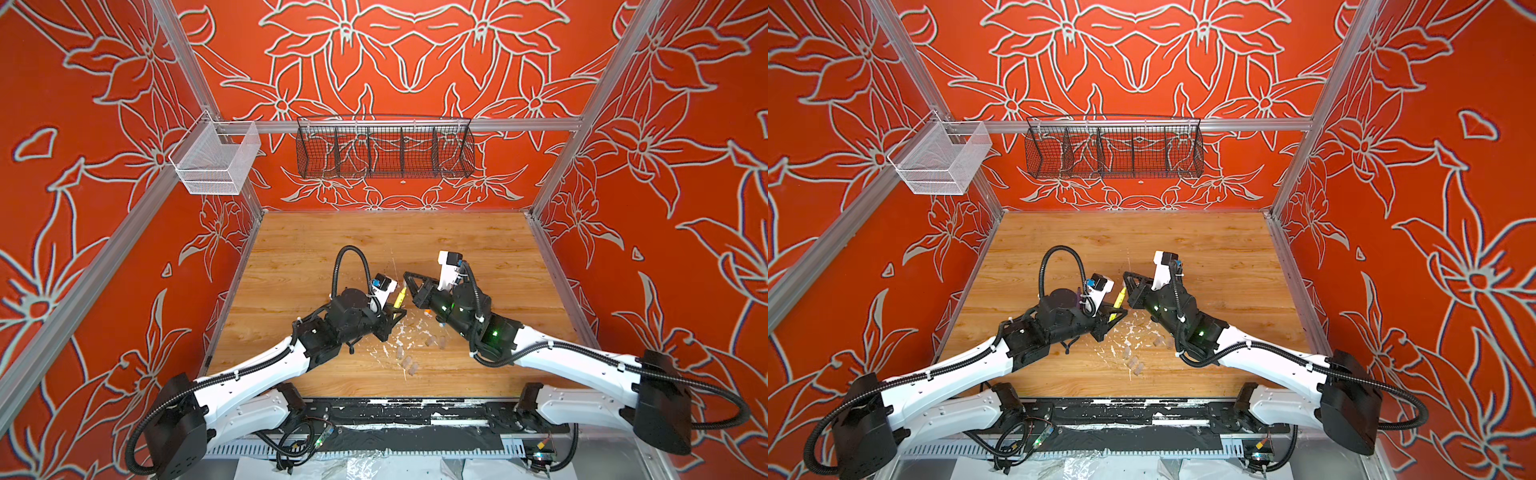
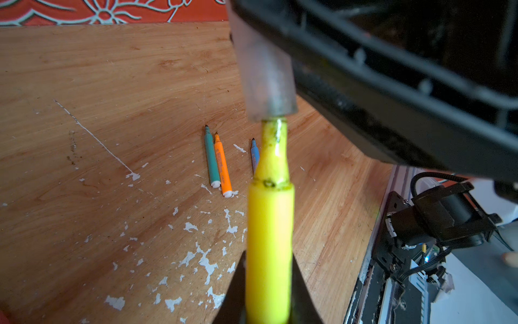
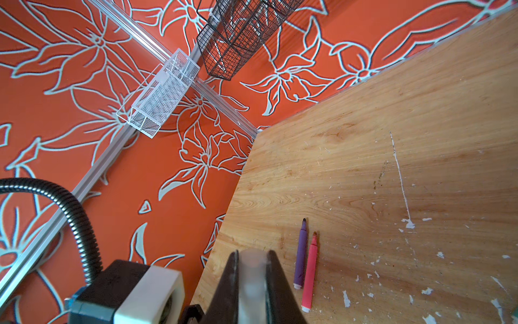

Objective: Insert the pens into the pen caps
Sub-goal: 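Push the cap down onto the yellow marker tip with the right gripper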

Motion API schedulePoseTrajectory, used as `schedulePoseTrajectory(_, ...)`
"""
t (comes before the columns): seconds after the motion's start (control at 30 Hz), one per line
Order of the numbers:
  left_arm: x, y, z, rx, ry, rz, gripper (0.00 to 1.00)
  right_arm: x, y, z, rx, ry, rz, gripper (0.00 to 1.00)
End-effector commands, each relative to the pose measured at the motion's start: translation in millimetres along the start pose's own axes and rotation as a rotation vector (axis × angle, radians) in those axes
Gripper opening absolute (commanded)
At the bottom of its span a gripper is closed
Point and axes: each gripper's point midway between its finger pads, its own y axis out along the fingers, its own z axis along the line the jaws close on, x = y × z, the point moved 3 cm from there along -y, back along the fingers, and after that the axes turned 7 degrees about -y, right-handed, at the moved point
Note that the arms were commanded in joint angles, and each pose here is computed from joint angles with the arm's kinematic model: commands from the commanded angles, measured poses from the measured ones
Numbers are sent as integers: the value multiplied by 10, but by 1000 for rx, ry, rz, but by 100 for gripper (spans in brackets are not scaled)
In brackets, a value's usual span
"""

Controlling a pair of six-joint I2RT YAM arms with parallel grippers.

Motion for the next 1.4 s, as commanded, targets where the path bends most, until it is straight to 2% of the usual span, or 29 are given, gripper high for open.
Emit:
schedulePoseTrajectory(0.0,123,-60,-40,-38,-21,-60,0,-175,-18,116,60,26,43,0)
schedulePoseTrajectory(0.23,196,-205,-40,-135,-82,-112,0,-304,-62,115,84,17,73,0)
schedulePoseTrajectory(0.53,202,-348,-183,-234,-61,-157,0,-413,-86,81,101,0,87,0)
schedulePoseTrajectory(0.83,195,-351,-212,-257,-54,-153,0,-499,-84,264,175,-53,133,0)
schedulePoseTrajectory(1.1,188,-378,-247,-281,-41,-158,0,-513,-142,152,136,-61,119,19)
schedulePoseTrajectory(1.37,186,-385,-243,-277,-32,-162,0,-381,-301,145,141,-73,77,50)
